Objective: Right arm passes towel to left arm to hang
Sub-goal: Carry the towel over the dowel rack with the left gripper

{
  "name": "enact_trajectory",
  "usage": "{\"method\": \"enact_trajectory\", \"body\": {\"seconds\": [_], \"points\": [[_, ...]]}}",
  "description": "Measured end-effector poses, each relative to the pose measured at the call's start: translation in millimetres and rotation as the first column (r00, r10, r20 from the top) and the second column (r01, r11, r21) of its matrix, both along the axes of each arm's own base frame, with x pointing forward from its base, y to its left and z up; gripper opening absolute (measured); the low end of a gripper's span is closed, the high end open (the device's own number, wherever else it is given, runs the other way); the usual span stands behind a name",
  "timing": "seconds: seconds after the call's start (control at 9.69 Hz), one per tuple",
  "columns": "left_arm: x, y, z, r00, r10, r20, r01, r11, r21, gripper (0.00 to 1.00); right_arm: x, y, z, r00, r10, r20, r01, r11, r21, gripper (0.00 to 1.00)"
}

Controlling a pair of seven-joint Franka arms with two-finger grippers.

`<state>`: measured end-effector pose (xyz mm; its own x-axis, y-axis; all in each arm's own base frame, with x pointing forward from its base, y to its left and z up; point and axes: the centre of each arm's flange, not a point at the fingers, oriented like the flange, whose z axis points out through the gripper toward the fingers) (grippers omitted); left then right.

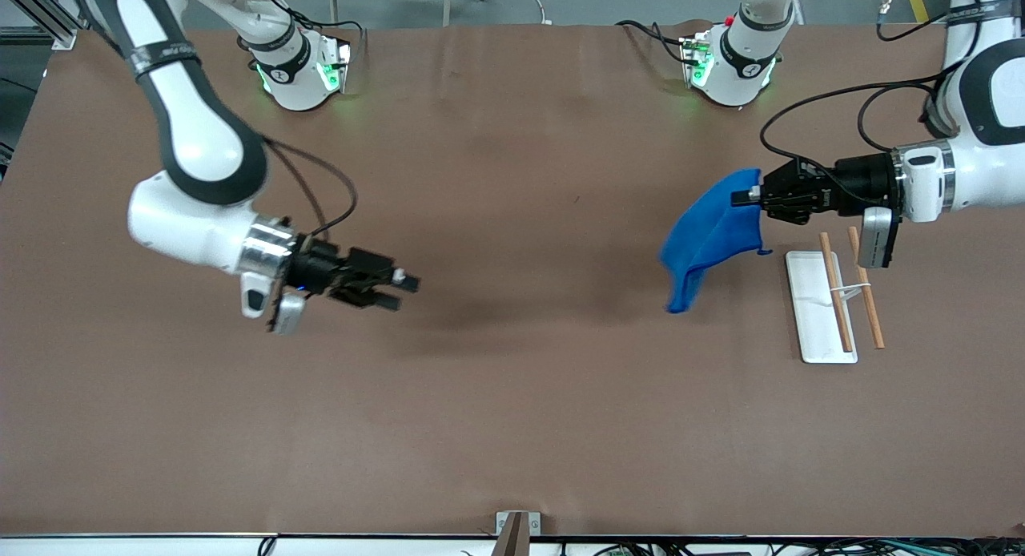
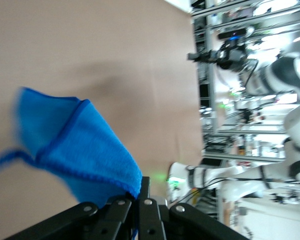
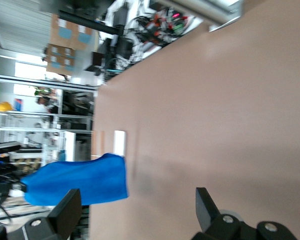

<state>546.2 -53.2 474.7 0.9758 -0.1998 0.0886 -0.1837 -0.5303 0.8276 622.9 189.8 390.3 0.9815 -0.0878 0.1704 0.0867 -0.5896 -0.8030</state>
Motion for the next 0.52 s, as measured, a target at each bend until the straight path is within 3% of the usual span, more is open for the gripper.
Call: {"method": "enact_trajectory", "body": {"seconds": [0.21,0.41,0.52], "points": [[9.2,34.5,-5.1,0.998,-0.046,0.05,0.034,0.976,0.215,0.02,10.7,-51.6,-10.9,0.999,0.032,0.001,-0.031,0.968,-0.249,1.0],[22.1,76.0,-17.4,0.991,-0.116,0.07,0.081,0.921,0.38,0.02,14.6,-79.5,-11.5,0.999,0.006,-0.032,-0.02,0.893,-0.449,1.0],[31.1,92.5,-24.3,0.987,-0.14,0.077,0.09,0.888,0.452,0.02,16.2,-94.0,-6.5,0.999,-0.021,-0.036,-0.002,0.839,-0.544,1.0]]}}
